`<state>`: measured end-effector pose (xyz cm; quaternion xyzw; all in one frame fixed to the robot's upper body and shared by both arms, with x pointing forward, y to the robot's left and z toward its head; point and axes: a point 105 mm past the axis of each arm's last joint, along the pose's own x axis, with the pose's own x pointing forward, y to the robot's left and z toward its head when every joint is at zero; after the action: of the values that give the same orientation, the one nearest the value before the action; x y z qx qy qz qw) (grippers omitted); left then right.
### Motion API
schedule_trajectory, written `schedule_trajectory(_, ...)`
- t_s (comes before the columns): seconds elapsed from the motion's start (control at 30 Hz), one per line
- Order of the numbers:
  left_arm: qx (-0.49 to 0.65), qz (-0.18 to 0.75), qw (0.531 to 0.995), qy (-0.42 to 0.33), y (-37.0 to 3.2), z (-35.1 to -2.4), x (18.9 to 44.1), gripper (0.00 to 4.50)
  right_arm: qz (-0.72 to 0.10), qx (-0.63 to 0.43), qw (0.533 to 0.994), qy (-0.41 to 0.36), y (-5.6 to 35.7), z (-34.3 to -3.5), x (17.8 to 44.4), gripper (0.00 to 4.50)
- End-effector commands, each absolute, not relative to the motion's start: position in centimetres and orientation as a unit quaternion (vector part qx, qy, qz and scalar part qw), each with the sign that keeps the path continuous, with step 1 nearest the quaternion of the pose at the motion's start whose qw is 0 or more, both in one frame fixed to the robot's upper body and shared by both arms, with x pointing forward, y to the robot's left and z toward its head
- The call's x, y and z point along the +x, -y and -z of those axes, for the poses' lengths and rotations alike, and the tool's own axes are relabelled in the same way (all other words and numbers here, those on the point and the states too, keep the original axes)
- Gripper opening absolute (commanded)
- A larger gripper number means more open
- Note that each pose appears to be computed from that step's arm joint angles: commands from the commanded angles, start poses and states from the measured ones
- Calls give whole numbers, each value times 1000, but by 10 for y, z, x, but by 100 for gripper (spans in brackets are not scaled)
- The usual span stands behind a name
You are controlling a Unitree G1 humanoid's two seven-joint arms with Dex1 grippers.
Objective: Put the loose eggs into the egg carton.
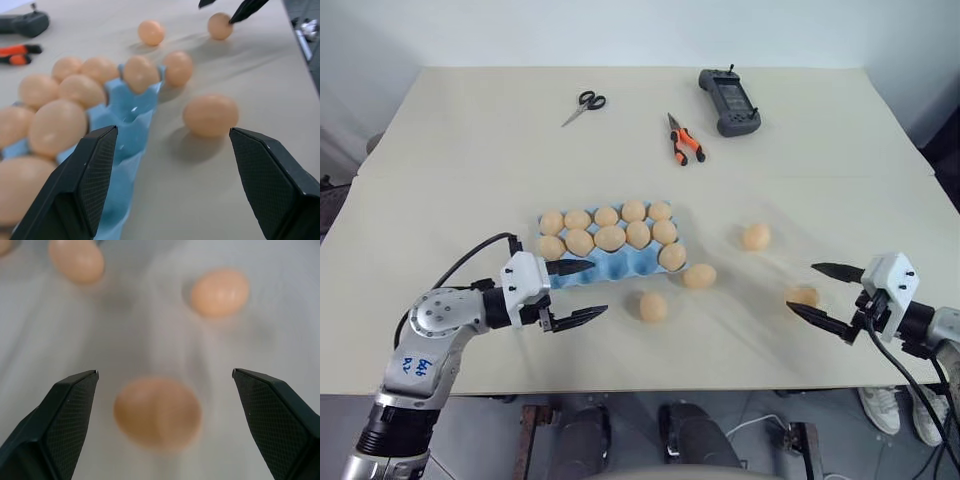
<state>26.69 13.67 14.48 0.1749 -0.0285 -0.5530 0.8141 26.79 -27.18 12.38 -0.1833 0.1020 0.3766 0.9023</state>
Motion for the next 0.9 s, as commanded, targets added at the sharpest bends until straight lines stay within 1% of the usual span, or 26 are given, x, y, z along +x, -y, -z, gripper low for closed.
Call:
schedule_trajectory(0.03, 178, 557, 811, 37, -135, -148, 267, 381, -389, -188, 895, -111, 273, -122, 270, 450)
schedule_trajectory(0.27, 173, 560, 810, 36, -133, -147, 266, 381, -399, -178, 892, -116, 268, -112, 279, 450)
schedule_trajectory(0.37, 172, 560, 810, 36, -132, -147, 264, 385, -405, -175, 889, -121, 265, -110, 281, 388)
schedule_trajectory(0.47, 171, 555, 813, 35, -136, -147, 263, 385, -415, -176, 885, -120, 260, -112, 282, 278)
schedule_trajectory(0.5, 171, 552, 815, 33, -138, -147, 263, 385, -418, -178, 883, -119, 258, -114, 283, 248)
schedule_trajectory(0.53, 171, 549, 818, 32, -140, -146, 263, 385, -421, -181, 881, -116, 255, -116, 284, 234)
schedule_trajectory(0.63, 171, 538, 825, 27, -145, -145, 262, 385, -445, -184, 870, -108, 244, -124, 285, 234)
schedule_trajectory(0.7, 167, 519, 838, 26, -153, -145, 264, 385, -468, -169, 864, -82, 224, -139, 287, 234)
schedule_trajectory(0.83, 150, 452, 879, 19, -183, -143, 268, 385, -545, -115, 830, 5, 151, -185, 290, 234)
schedule_trajectory(0.9, 144, 432, 890, 13, -193, -140, 267, 385, -571, -99, 814, 34, 117, -199, 291, 234)
